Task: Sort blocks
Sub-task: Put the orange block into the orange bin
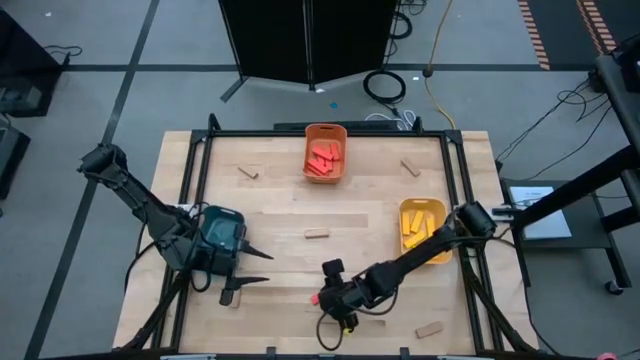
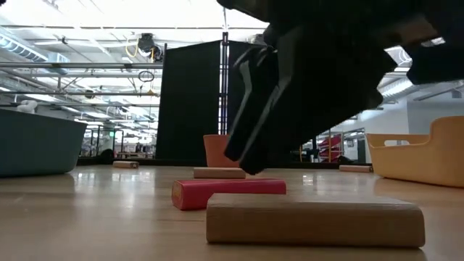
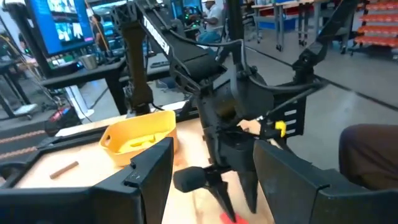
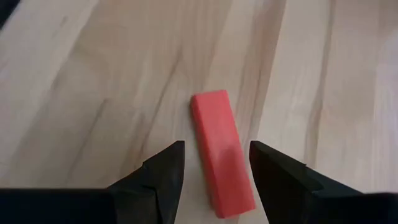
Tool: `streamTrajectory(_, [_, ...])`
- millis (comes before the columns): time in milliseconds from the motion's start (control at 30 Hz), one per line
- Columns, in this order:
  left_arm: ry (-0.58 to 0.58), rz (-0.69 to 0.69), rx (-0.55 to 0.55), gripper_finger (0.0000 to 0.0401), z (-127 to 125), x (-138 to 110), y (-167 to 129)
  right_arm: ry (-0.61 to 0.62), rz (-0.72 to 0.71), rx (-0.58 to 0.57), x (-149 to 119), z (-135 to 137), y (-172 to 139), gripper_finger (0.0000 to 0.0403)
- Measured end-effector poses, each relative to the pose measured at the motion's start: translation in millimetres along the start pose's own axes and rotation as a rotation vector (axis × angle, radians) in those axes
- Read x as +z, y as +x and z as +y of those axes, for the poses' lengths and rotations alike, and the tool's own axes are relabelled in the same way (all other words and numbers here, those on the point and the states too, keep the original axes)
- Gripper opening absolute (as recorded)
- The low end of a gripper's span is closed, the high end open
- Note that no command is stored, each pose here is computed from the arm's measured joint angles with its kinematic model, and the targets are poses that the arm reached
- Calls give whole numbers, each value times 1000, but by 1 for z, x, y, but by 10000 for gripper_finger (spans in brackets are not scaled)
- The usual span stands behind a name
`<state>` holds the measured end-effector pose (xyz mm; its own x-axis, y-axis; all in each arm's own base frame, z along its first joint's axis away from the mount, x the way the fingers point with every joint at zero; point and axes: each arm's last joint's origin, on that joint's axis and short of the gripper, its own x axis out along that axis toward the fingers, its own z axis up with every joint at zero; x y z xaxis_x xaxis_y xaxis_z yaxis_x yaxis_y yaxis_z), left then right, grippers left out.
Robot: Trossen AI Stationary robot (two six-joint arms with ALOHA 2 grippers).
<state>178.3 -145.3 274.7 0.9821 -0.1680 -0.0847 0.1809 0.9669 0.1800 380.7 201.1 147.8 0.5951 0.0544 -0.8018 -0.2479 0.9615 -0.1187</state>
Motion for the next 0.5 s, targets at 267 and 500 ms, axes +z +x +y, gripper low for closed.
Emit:
streamTrajectory(267, [60,-17,28,219,1,2,0,-3,18,3,0,-18,9,174])
streamTrajectory(500, [61,-14,26,219,1,2,0,39,24,70,0,-24,12,174])
